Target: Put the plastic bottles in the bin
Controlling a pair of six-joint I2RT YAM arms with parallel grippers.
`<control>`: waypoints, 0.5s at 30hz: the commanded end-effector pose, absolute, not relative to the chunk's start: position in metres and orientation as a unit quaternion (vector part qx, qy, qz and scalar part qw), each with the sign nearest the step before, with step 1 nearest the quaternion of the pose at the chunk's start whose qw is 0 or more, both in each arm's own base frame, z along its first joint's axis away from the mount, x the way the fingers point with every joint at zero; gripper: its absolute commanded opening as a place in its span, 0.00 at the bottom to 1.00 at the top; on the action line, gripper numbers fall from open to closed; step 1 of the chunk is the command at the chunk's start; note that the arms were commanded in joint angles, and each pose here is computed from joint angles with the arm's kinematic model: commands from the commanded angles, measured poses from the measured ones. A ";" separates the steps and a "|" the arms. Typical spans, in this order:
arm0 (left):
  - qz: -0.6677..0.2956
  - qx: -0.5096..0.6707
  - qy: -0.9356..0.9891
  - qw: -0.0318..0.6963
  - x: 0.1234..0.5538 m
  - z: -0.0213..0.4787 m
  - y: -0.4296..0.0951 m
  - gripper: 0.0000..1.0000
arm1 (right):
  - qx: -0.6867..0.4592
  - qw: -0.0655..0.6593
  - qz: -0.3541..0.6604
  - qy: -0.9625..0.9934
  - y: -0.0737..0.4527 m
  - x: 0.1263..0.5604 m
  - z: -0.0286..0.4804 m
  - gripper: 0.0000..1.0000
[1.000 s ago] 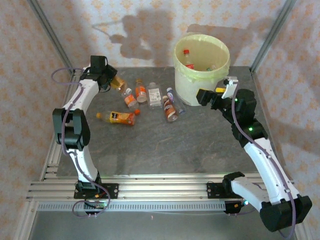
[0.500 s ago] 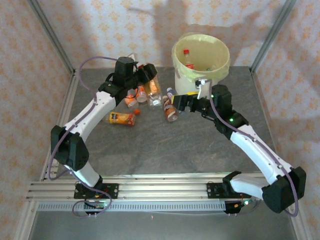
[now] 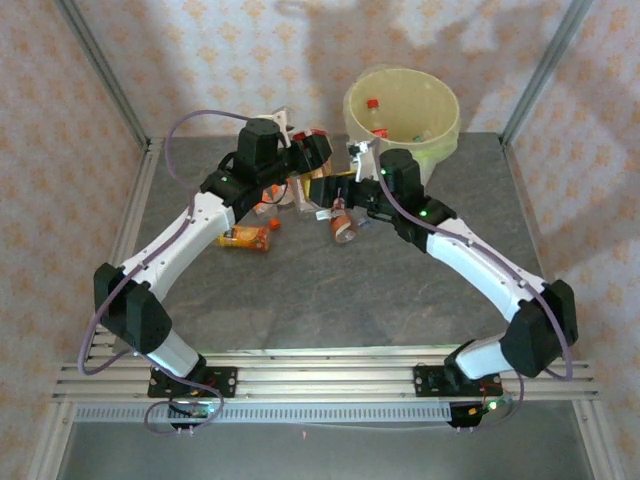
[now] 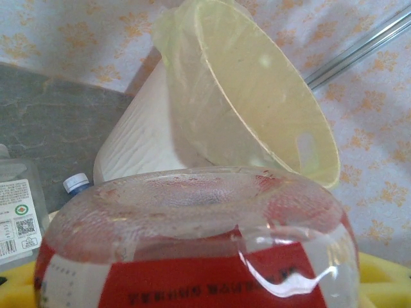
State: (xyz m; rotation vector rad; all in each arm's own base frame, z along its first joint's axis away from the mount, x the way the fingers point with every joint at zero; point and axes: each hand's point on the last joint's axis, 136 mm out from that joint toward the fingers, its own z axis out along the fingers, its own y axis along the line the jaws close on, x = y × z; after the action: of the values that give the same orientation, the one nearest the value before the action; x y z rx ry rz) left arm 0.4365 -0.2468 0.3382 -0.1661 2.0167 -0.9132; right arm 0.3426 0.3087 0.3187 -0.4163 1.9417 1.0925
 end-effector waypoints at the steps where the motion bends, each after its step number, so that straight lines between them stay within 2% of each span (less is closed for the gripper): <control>1: -0.380 -0.062 0.805 0.451 0.442 0.343 -0.253 0.61 | -0.164 0.440 0.433 0.770 0.317 0.351 0.329 0.99; 6: -0.384 -0.063 0.807 0.443 0.444 0.340 -0.257 0.61 | -0.176 0.435 0.433 0.769 0.322 0.353 0.326 0.97; 12: -0.388 -0.068 0.808 0.437 0.443 0.336 -0.258 0.62 | -0.169 0.442 0.418 0.776 0.316 0.354 0.324 0.77; 15: -0.396 -0.071 0.806 0.434 0.441 0.339 -0.258 0.66 | -0.164 0.447 0.406 0.780 0.311 0.355 0.323 0.70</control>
State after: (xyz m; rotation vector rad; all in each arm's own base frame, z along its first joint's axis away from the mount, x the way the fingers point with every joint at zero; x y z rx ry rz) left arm 0.4432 -0.2515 0.3201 -0.1924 2.0577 -0.9186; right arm 0.3541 0.3145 0.3015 -0.4080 1.9839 1.0404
